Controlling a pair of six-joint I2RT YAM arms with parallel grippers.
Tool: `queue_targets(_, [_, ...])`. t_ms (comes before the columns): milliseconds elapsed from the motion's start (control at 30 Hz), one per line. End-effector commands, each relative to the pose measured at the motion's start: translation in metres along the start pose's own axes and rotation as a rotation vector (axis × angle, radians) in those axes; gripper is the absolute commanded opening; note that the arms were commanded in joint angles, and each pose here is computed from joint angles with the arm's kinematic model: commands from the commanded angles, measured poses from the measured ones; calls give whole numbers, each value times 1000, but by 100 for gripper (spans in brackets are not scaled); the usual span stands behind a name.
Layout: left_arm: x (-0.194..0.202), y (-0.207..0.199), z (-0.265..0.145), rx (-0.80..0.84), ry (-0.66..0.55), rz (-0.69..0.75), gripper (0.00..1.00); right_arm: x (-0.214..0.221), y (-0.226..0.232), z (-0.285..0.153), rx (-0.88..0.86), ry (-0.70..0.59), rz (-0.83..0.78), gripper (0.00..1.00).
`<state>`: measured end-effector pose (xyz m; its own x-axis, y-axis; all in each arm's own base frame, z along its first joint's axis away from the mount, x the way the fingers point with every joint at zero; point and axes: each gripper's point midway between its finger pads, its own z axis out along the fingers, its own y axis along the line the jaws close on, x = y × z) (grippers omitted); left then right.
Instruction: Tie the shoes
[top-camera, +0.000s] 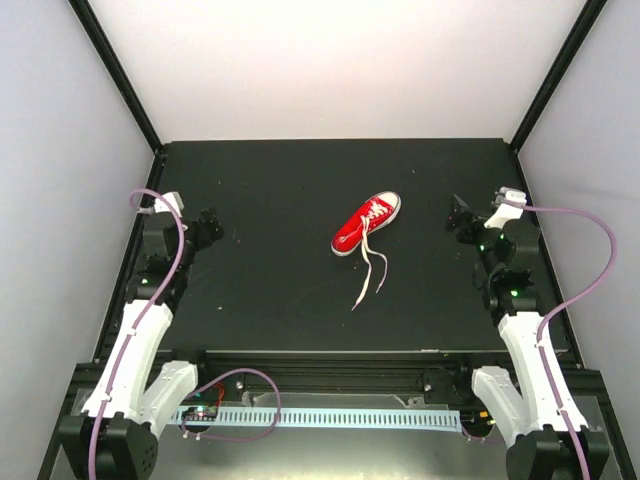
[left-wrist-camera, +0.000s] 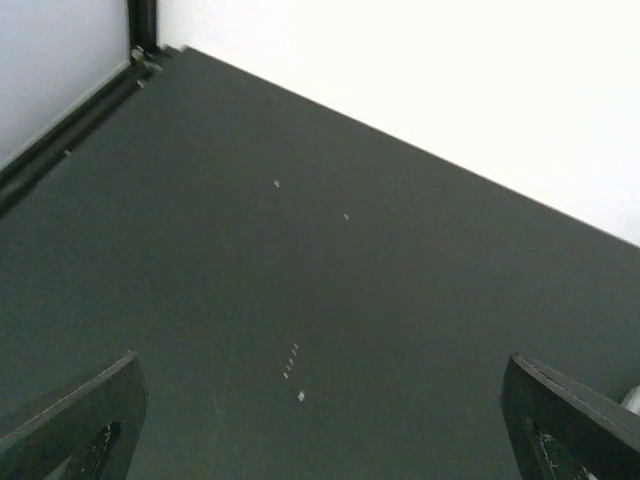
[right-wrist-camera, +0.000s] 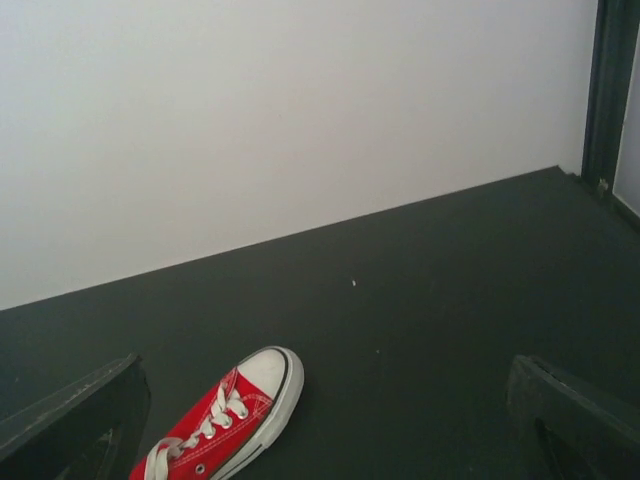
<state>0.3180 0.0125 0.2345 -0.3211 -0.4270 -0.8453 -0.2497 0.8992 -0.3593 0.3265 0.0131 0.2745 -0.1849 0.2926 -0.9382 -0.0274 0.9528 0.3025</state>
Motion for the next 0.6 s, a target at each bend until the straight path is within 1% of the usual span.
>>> queue_targets(0, [4, -31, -17, 148, 134, 55, 99, -5, 0, -8, 24, 27, 28, 100])
queue_targets(67, [9, -43, -18, 213, 192, 122, 99, -10, 5, -14, -2, 10, 26, 100])
queue_targets(133, [18, -48, -17, 249, 254, 176, 99, -13, 7, -20, -16, -23, 66, 100])
queue_targets(200, [26, -45, -17, 237, 303, 205, 99, -16, 11, -23, -43, -45, 88, 100])
queue_targets(267, [28, -41, -16, 217, 312, 234, 99, -11, 15, -20, -60, -9, 83, 100])
queue_targets(400, [23, -31, -16, 162, 280, 282, 99, 22, 18, -4, -87, 157, 86, 100])
queue_targets(467, [23, -29, -17, 160, 267, 328, 99, 50, 18, 4, -101, 270, 107, 100])
queue_targets(567, [22, -18, -16, 106, 243, 346, 99, 101, 19, 8, -91, 461, 104, 100])
